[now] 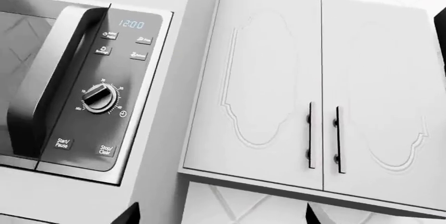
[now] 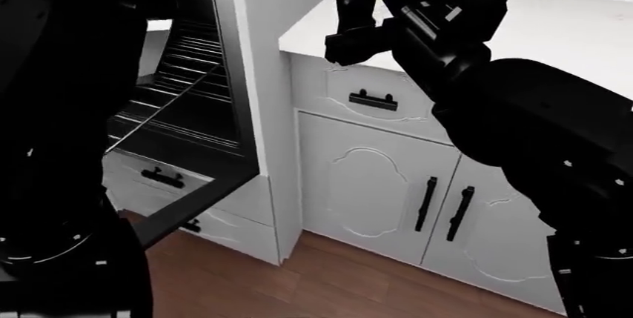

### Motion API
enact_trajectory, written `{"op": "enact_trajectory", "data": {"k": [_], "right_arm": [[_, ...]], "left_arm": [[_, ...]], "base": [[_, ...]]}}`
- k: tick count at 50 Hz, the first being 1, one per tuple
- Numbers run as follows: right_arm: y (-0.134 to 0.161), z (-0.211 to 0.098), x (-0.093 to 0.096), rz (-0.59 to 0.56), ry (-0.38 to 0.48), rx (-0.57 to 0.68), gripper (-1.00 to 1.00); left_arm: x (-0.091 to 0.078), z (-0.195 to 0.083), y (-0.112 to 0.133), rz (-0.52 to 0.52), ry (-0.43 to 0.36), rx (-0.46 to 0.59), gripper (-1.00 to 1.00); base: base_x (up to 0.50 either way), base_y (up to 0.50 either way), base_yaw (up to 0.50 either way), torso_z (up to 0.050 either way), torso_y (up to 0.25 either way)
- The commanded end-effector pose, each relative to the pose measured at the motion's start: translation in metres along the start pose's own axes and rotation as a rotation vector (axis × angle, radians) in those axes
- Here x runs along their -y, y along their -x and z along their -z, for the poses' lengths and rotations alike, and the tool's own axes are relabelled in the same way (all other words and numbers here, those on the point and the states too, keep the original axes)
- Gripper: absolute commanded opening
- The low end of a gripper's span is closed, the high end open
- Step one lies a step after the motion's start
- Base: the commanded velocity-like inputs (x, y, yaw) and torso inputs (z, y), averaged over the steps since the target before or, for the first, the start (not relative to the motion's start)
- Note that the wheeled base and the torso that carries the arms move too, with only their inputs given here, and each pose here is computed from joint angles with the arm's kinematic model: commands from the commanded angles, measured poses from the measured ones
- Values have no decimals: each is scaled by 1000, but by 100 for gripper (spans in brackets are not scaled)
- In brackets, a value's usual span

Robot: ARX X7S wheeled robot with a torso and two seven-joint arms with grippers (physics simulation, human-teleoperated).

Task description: Place the broccoli on the top rack of the oven.

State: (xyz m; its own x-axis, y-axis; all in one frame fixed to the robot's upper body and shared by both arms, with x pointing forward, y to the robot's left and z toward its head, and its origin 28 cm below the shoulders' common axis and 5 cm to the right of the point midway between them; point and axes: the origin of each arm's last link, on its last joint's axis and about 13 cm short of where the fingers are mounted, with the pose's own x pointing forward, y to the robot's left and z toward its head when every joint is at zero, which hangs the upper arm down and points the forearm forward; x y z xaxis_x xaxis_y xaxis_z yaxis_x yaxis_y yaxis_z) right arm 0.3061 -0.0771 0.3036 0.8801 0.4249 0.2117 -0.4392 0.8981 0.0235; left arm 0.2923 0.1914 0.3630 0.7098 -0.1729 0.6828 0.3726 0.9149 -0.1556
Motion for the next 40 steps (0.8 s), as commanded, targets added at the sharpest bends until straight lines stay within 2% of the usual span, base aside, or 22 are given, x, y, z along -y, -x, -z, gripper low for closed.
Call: {"op": "enact_trajectory", "data": {"k": [1,30,40], "right_arm": [[1,-5,0,-8,6,18,-100],[-2,-11,0,-4,-4,41,-100],[-8,-5,-1,2,-3,43,-100]], "left_arm": [[0,-2,0,-6,-3,10,100],[-3,-9,-3,-14,-18,39,100],[-2,-7,-2,-17,-13,35,100]], "base": [[0,0,500,0,0],[0,0,500,0,0],[0,0,500,0,0]]}}
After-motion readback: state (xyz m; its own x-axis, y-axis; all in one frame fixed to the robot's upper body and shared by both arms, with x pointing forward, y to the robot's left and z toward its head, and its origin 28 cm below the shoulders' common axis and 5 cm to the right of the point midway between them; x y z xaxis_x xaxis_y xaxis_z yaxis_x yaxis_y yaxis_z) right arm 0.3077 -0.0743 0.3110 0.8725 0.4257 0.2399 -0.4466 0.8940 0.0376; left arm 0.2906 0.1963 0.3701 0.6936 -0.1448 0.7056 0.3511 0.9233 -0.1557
